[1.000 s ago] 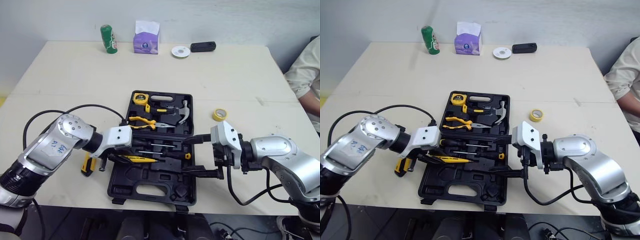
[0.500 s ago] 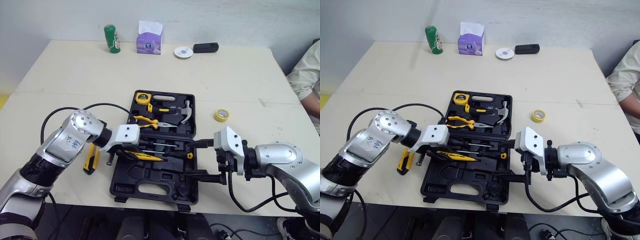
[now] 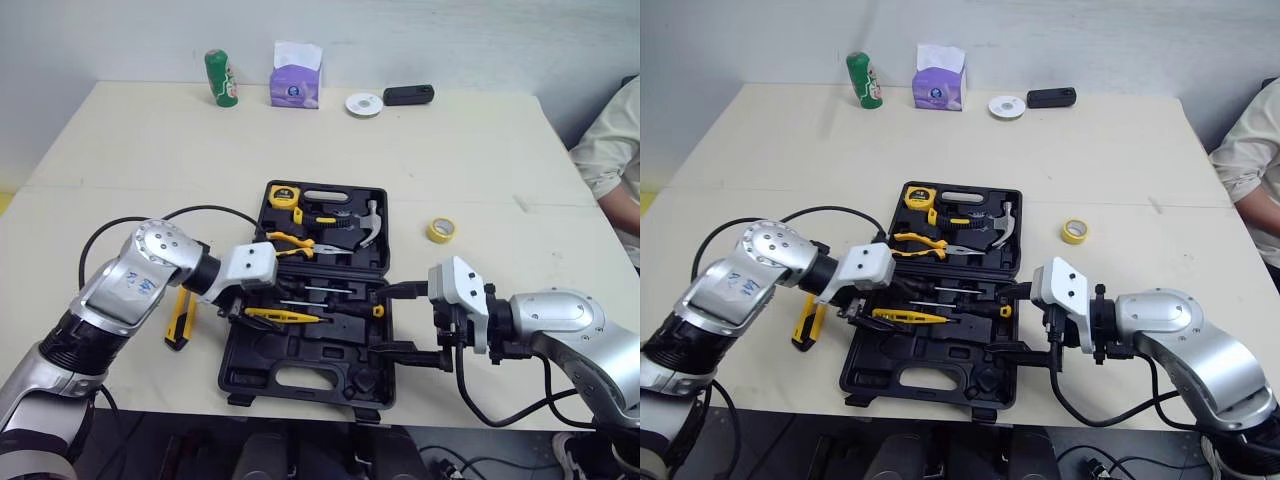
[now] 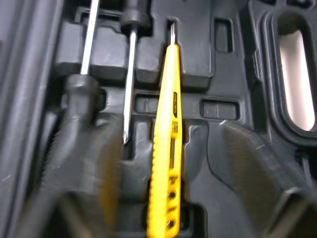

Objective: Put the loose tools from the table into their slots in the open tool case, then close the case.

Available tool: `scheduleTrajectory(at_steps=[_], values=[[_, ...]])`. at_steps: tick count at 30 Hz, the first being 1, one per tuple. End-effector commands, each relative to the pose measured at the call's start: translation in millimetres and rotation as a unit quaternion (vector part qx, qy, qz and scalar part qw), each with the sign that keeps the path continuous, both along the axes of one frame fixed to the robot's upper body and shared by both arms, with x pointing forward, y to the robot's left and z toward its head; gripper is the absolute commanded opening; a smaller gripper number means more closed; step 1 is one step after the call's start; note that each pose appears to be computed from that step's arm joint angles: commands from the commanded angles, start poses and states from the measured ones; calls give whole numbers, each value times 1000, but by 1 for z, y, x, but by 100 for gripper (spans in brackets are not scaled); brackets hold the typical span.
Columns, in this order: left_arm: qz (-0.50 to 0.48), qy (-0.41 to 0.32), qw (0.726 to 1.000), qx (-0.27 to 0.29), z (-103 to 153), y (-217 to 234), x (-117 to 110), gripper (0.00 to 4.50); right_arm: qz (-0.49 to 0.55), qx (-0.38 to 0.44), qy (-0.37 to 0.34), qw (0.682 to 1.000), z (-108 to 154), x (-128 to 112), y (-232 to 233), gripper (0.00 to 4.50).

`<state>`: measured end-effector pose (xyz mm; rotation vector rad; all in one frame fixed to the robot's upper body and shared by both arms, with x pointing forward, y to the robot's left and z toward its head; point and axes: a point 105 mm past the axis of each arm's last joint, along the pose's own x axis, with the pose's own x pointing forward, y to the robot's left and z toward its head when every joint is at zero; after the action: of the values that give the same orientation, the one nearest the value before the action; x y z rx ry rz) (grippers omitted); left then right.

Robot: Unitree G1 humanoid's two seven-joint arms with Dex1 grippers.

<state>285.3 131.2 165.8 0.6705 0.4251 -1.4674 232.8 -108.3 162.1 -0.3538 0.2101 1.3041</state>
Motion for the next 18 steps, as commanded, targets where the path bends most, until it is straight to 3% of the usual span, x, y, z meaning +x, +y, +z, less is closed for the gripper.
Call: scheduleTrajectory(at_steps=[1, 2, 5, 11, 18], values=[[-11, -18, 998, -56, 9, 3, -3, 370, 7, 4, -27, 1000, 10, -3, 0, 450], [-8, -24, 997, -77, 8, 3, -1, 370, 7, 4, -27, 1000, 10, -3, 1, 450], [-3, -77, 987, -143, 4, 4, 6, 286, 9, 7, -26, 1000, 10, -2, 2, 450], [-7, -80, 983, -165, -28, 8, 3, 9, 3, 10, -32, 999, 11, 7, -1, 450], [-9, -91, 981, -170, -36, 3, 6, 4, 6, 9, -29, 1000, 12, 7, -3, 450]])
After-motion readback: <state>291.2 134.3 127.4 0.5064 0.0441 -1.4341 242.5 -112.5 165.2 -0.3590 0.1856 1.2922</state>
